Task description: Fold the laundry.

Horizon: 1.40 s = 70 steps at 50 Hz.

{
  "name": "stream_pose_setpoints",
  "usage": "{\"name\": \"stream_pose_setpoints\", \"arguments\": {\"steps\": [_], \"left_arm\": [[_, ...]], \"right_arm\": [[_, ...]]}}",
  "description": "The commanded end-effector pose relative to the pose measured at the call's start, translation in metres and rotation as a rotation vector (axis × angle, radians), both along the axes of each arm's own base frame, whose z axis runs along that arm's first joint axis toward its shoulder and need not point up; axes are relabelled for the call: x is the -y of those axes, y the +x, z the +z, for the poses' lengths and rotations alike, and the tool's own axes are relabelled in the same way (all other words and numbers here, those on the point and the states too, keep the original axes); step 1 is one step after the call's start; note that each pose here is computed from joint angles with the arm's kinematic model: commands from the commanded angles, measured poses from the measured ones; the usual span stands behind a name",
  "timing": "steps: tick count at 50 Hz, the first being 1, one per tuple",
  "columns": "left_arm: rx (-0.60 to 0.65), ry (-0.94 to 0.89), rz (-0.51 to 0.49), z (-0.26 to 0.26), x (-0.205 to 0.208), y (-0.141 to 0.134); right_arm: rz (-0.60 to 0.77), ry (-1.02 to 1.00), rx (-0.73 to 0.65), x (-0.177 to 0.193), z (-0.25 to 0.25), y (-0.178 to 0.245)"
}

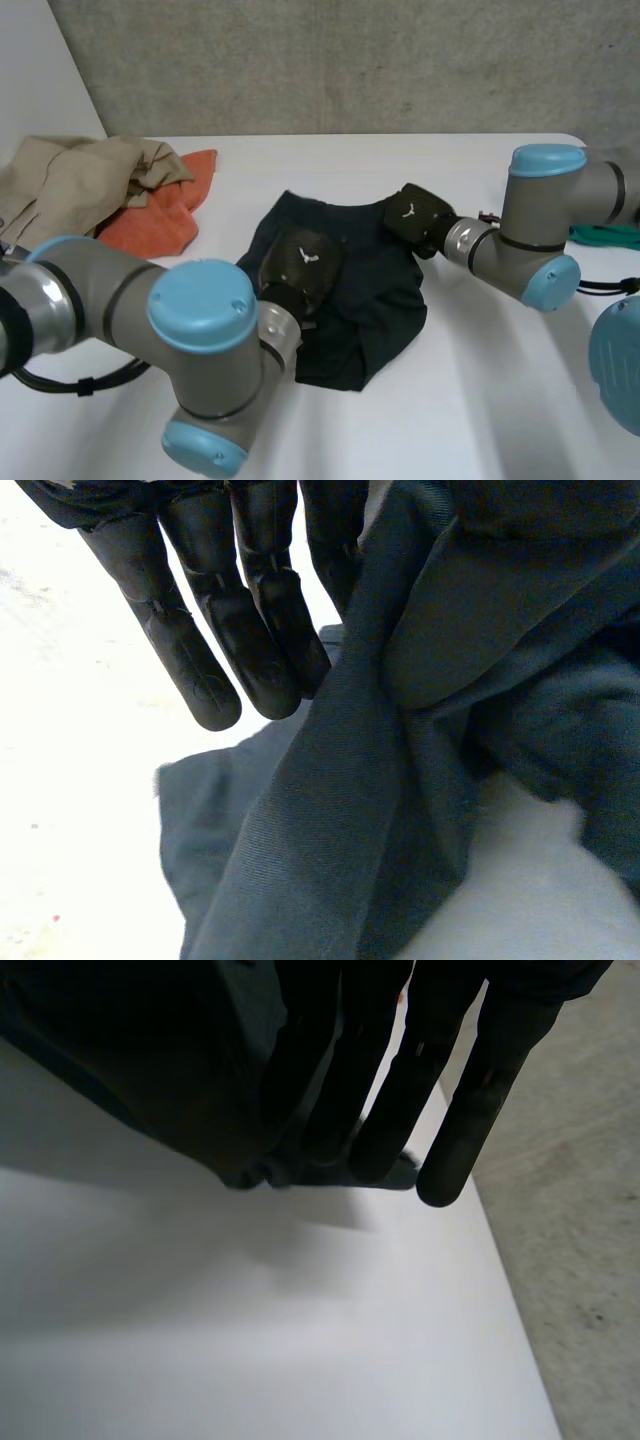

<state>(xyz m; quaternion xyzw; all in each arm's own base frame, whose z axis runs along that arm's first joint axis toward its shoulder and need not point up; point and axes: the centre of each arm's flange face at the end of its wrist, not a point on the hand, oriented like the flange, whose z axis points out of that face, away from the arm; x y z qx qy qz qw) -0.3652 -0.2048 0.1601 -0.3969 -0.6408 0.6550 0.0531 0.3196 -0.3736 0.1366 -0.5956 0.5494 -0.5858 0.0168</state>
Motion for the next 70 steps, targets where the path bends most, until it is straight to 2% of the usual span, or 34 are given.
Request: {"name": "stream_pose_setpoints", "arguments": {"steps": [1,6,8,15,18,22,23,26,30,31,34,35,40,45,49,50,54,57,64,66,70], "left_arm": [[-0.101,-0.098,0.07,0.046,0.042,0.016],[-0.16,-0.141,0.069,0.069,0.074,0.031],[-0.192,-0.135,0.025,0.075,0.084,0.035],[-0.261,-0.051,-0.062,0.074,0.1,0.047],[-0.265,0.001,-0.074,0.068,0.099,0.051],[-0.249,0.075,-0.069,0.058,0.094,0.059],[-0.236,0.103,-0.059,0.056,0.089,0.063],[-0.223,0.128,-0.041,0.056,0.081,0.07],[-0.217,0.134,-0.037,0.061,0.068,0.076],[-0.216,0.13,-0.038,0.063,0.064,0.078],[-0.218,0.126,-0.048,0.065,0.057,0.077],[-0.217,0.124,-0.056,0.065,0.052,0.076],[-0.216,0.122,-0.058,0.064,0.045,0.073],[-0.215,0.117,-0.026,0.062,0.047,0.074],[-0.213,0.112,-0.011,0.061,0.049,0.074],[-0.211,0.101,-0.01,0.062,0.05,0.073],[-0.223,0.028,-0.011,0.073,0.059,0.07],[-0.244,-0.027,-0.016,0.084,0.066,0.068],[-0.309,-0.131,-0.084,0.113,0.082,0.055],[-0.297,-0.105,-0.11,0.109,0.082,0.051],[-0.236,0.009,-0.139,0.09,0.07,0.047]], "right_arm": [[-0.077,0.033,0.08,-0.013,0.057,-0.023],[-0.125,0.075,0.168,-0.044,0.097,-0.04],[-0.144,0.11,0.201,-0.063,0.109,-0.045],[-0.186,0.354,0.233,-0.137,0.112,-0.05],[-0.194,0.406,0.243,-0.149,0.106,-0.046],[-0.292,0.324,0.301,-0.112,0.097,-0.049],[-0.34,0.258,0.316,-0.091,0.096,-0.052],[-0.369,0.161,0.32,-0.064,0.096,-0.052],[-0.269,0.024,0.24,-0.033,0.089,-0.042],[-0.18,-0.018,0.203,-0.026,0.084,-0.033],[-0.054,-0.061,0.167,-0.017,0.074,-0.02],[0.007,-0.056,0.163,-0.014,0.066,-0.011],[0.085,0.074,0.146,-0.016,0.034,0.007],[0.143,0.104,0.134,-0.019,0.009,0.024],[0.074,0.011,0.142,-0.004,0.01,0.029],[-0.021,-0.056,0.157,0.009,0.02,0.025],[-0.215,-0.104,0.217,0.019,0.059,0.001],[-0.244,-0.075,0.243,0.008,0.08,-0.015],[-0.276,0.023,0.224,-0.074,0.125,-0.053],[-0.317,0.049,0.228,-0.098,0.132,-0.063],[-0.366,0.138,0.226,-0.123,0.116,-0.067]]}}
